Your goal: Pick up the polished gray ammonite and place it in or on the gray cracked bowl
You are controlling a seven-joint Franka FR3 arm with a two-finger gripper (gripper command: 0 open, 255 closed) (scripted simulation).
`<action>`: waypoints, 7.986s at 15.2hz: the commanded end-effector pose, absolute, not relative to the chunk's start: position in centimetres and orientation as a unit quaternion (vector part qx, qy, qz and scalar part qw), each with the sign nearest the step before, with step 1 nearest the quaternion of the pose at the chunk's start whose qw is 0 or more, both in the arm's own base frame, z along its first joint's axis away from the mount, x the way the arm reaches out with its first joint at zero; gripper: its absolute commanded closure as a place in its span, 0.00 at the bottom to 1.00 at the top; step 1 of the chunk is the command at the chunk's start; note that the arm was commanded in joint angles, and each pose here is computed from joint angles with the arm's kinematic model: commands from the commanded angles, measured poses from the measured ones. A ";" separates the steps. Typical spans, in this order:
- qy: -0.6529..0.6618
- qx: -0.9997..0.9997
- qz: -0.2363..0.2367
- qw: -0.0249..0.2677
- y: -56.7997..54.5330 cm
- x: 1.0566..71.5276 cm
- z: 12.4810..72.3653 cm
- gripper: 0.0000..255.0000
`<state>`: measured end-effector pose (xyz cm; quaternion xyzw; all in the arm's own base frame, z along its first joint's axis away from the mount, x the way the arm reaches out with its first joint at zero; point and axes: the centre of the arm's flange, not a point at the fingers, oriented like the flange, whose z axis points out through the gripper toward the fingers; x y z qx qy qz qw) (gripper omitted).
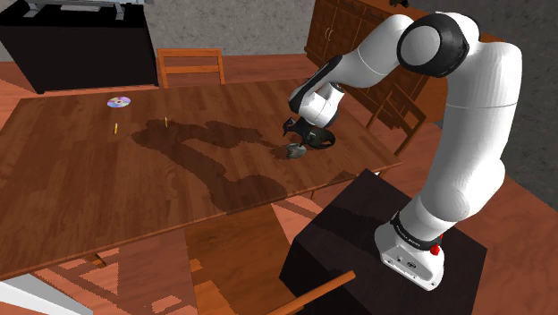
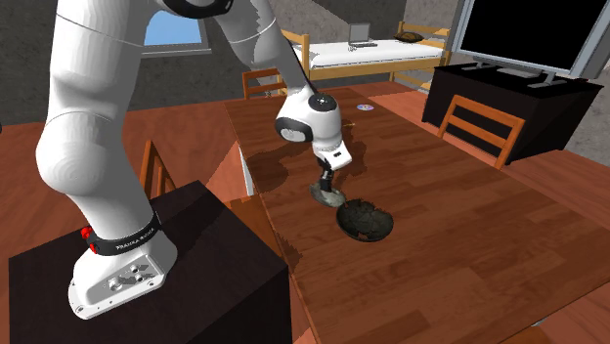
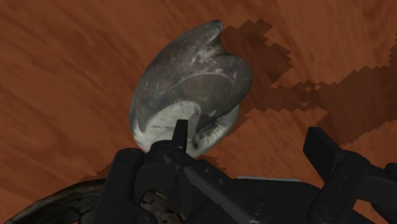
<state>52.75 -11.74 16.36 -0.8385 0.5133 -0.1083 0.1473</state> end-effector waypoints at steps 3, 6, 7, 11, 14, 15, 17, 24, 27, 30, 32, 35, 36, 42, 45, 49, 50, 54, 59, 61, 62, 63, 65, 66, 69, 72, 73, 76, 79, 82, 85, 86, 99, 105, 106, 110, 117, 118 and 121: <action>0.512 -0.840 -0.104 0.147 -11.5 52.8 15.8 0.00; 0.512 -0.840 -0.104 0.147 -11.5 52.6 15.8 1.00; 0.512 -0.840 -0.104 0.147 -11.5 52.6 15.8 1.00; 0.512 -0.840 -0.104 0.147 -11.7 52.6 15.7 1.00; 0.512 -0.840 -0.104 0.147 -11.7 52.6 15.7 1.00; 0.512 -0.840 -0.104 0.147 -11.5 52.8 15.8 1.00; 0.512 -0.840 -0.104 0.147 -11.5 52.8 16.9 1.00; 0.512 -0.840 -0.104 0.147 -11.5 52.9 19.5 1.00; 0.548 -0.820 -0.075 0.148 -11.4 51.2 18.6 0.00; 0.598 -0.787 -0.031 0.148 -11.1 48.5 17.3 0.00; 0.623 -0.768 -0.009 0.148 -10.8 47.1 16.8 0.00; 0.623 -0.768 -0.009 0.148 -10.5 47.4 15.3 0.00; 0.623 -0.768 -0.009 0.148 -10.4 47.5 14.8 0.00; 0.623 -0.768 -0.009 0.148 -10.0 47.9 13.0 0.00; 0.623 -0.768 -0.009 0.148 -10.0 47.9 13.0 0.00; 0.623 -0.768 -0.009 0.148 -10.0 47.9 13.0 1.00; 0.623 -0.768 -0.009 0.148 -10.0 47.8 13.0 1.00; 0.623 -0.768 -0.009 0.148 -10.0 47.8 13.0 1.00; 0.623 -0.768 -0.009 0.148 -10.0 47.9 14.0 1.00; 0.623 -0.768 -0.009 0.148 -10.0 47.9 15.1 1.00; 0.623 -0.768 -0.009 0.148 -10.0 47.9 15.6 1.00; 0.623 -0.768 -0.009 0.148 -10.0 47.9 16.1 1.00; 0.623 -0.768 -0.009 0.148 -10.0 47.9 17.2 1.00; 0.623 -0.768 -0.009 0.148 -10.0 47.9 17.7 1.00; 0.623 -0.768 -0.009 0.148 -10.0 47.9 19.3 1.00; 0.539 -0.833 -0.041 0.113 -8.7 48.4 17.7 0.00; 0.449 -0.887 -0.072 0.076 -7.5 48.6 16.5 0.00; 0.432 -0.896 -0.077 0.069 -7.2 48.8 15.3 0.00; 0.432 -0.896 -0.077 0.069 -7.1 49.1 13.7 0.00; 0.432 -0.896 -0.077 0.069 -7.1 49.4 12.4 0.00; 0.432 -0.896 -0.077 0.069 -7.1 49.4 12.4 0.00; 0.432 -0.896 -0.077 0.069 -7.1 49.4 12.4 0.00; 0.432 -0.896 -0.077 0.069 -7.1 49.4 12.4 1.00; 0.432 -0.896 -0.077 0.069 -7.1 49.4 15.6 1.00; 0.432 -0.896 -0.077 0.069 -7.1 49.4 16.1 1.00; 0.432 -0.896 -0.077 0.069 -7.1 49.4 18.2 1.00; 0.432 -0.896 -0.077 0.069 -7.1 49.4 21.9 1.00; 0.432 -0.896 -0.077 0.069 -7.1 49.4 22.4 1.00; 0.432 -0.896 -0.077 0.069 -7.1 49.4 24.0 1.00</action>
